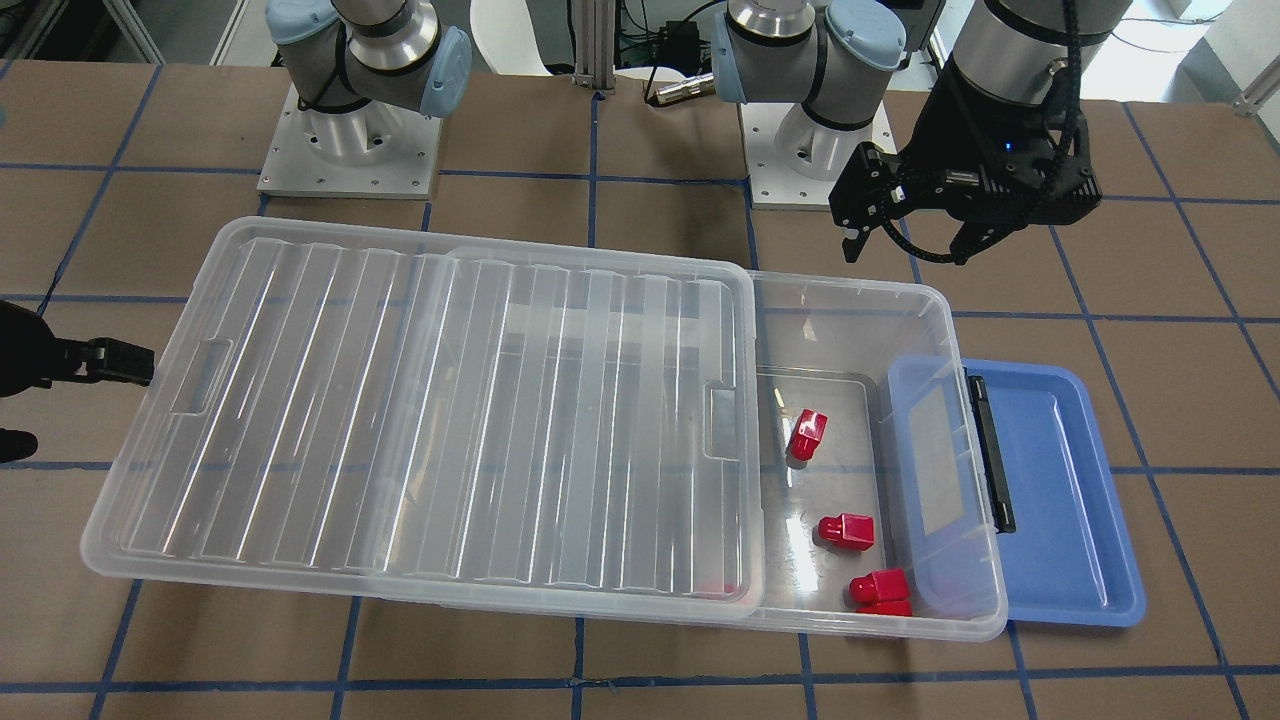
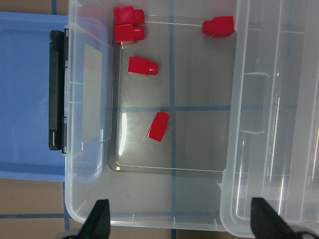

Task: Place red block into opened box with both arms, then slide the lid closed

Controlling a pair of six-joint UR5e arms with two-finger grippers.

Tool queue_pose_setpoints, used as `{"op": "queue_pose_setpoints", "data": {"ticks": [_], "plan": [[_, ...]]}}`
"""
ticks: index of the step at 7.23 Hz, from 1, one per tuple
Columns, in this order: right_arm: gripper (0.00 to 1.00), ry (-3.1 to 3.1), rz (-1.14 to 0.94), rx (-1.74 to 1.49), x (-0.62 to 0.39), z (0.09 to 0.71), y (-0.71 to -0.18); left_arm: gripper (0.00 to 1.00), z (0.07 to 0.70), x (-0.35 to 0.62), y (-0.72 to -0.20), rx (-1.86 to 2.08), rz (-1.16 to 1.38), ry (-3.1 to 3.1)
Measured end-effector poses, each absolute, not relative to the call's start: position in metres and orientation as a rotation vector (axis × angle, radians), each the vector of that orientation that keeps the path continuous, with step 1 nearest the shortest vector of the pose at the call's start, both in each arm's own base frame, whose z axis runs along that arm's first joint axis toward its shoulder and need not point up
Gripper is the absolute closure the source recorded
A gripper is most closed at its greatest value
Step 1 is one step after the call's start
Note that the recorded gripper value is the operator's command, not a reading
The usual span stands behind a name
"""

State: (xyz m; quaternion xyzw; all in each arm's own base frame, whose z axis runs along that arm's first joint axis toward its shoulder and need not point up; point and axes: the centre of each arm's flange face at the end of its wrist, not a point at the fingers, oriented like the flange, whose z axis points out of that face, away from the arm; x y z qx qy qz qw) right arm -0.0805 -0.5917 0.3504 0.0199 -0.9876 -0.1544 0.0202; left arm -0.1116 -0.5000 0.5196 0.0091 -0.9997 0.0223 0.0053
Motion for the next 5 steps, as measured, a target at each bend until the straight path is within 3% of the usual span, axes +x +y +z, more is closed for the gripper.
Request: {"op": "queue_pose_setpoints", "data": {"ticks": [5], "plan": [[0.00,-3.069,-0.458,0.032,-0.057,0.354,-0.593,0.00,0.521,-0.111,-0.497,0.042,0.015,-3.142]]}}
